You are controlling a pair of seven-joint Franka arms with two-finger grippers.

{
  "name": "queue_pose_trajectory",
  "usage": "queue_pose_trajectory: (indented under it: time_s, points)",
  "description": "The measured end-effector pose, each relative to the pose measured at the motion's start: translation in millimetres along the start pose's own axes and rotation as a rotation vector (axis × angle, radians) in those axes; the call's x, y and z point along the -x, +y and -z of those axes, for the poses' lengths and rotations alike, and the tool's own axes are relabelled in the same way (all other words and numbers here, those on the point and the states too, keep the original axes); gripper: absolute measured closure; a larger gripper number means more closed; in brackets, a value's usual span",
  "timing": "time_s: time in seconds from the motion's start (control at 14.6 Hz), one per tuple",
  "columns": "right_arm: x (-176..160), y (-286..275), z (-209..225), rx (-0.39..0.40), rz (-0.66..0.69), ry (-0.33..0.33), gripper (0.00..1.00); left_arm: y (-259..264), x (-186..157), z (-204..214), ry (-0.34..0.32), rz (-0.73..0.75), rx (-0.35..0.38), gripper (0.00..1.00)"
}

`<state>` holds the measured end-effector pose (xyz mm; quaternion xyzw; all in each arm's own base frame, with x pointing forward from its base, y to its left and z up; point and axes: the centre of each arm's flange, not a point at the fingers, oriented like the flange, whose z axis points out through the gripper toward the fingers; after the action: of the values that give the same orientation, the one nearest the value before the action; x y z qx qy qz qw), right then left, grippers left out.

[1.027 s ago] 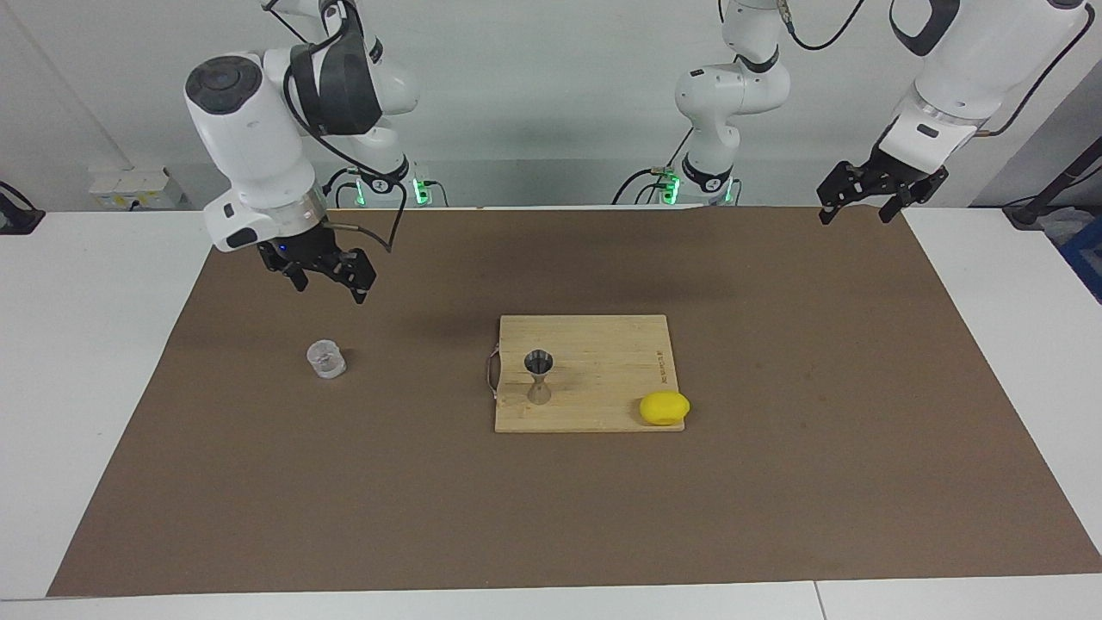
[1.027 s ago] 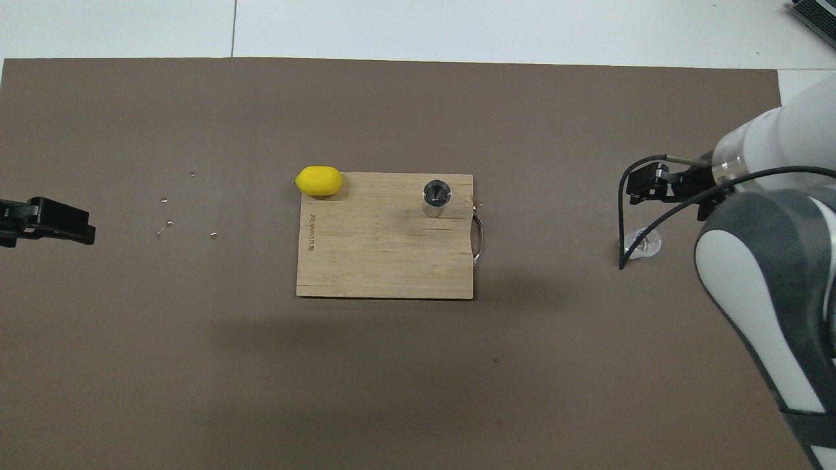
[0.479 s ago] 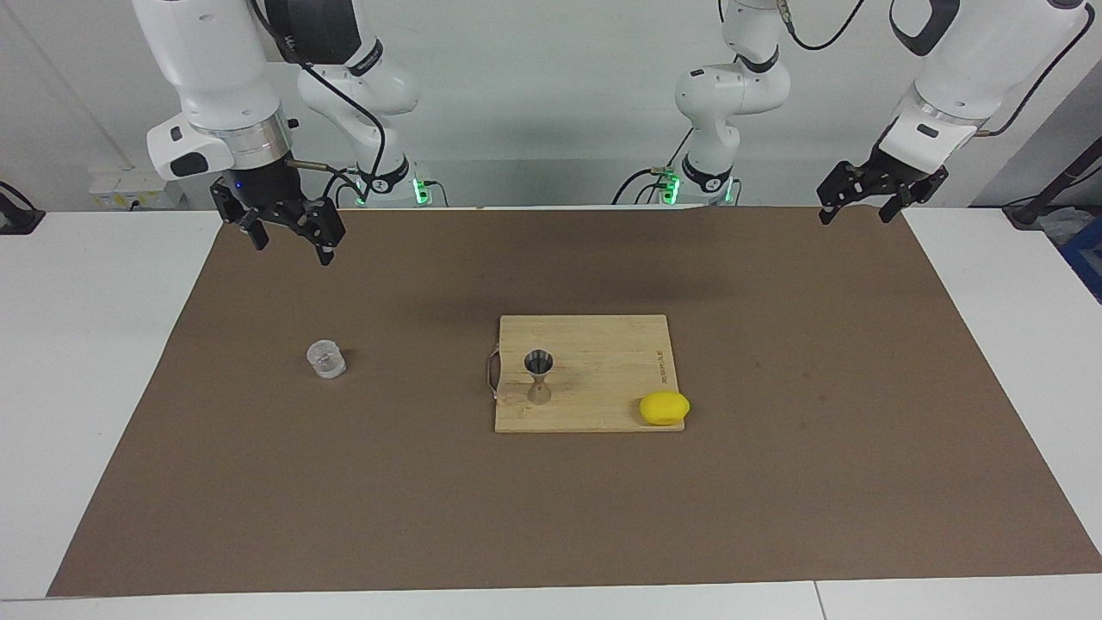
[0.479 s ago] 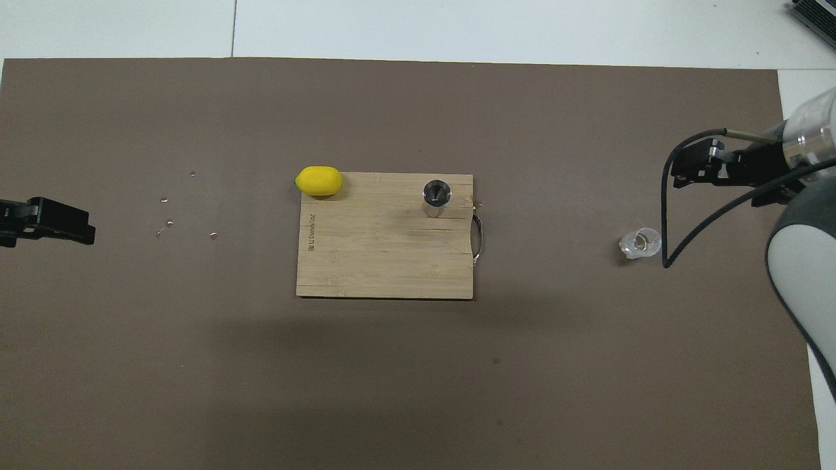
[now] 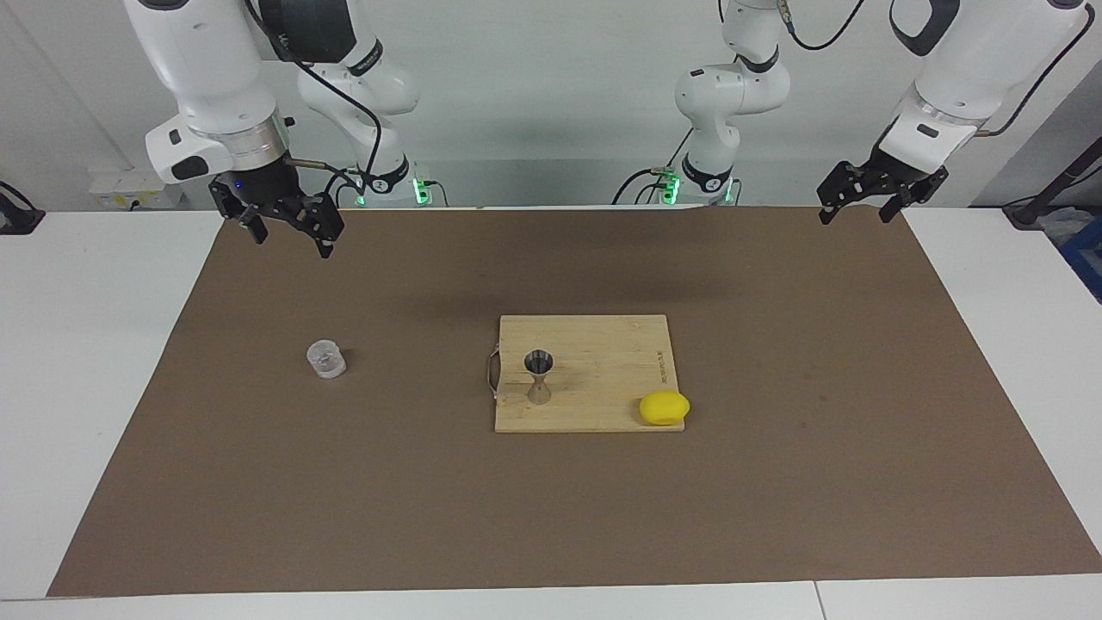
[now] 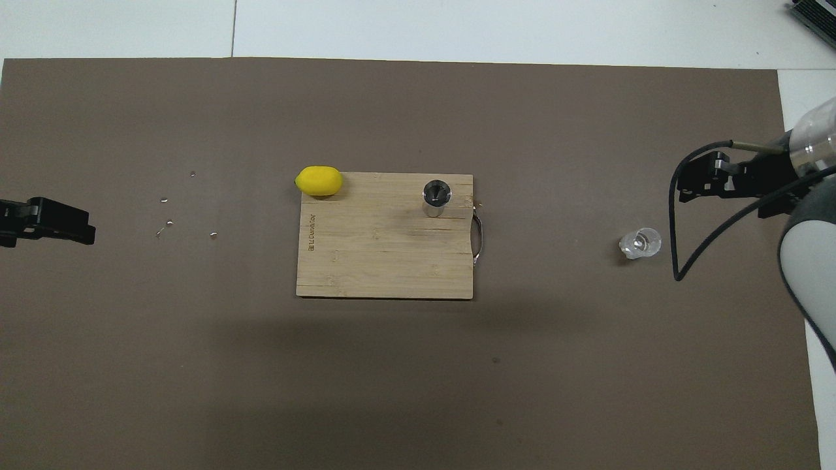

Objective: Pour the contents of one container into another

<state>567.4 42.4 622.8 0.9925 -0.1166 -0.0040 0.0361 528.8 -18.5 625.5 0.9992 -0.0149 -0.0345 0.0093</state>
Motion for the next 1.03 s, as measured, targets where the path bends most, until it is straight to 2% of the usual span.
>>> queue_pose_trajectory:
  time_s: [0.41,0.68,1.03]
  points:
    - [7.0,4.8,3.6,0.004,0.013,-0.016,0.0,0.0,0.0,0.0,0.0,0.0,0.0,0.0]
    - [14.7,12.0,4.2,-0.04,-0.005,-0.039,0.0,0.0,0.0,0.0,0.0,0.0,0.0,0.0]
    - [17.7,18.7,2.9,-0.042,-0.015,-0.045,0.0,0.0,0.0,0.0,0.0,0.0,0.0,0.0]
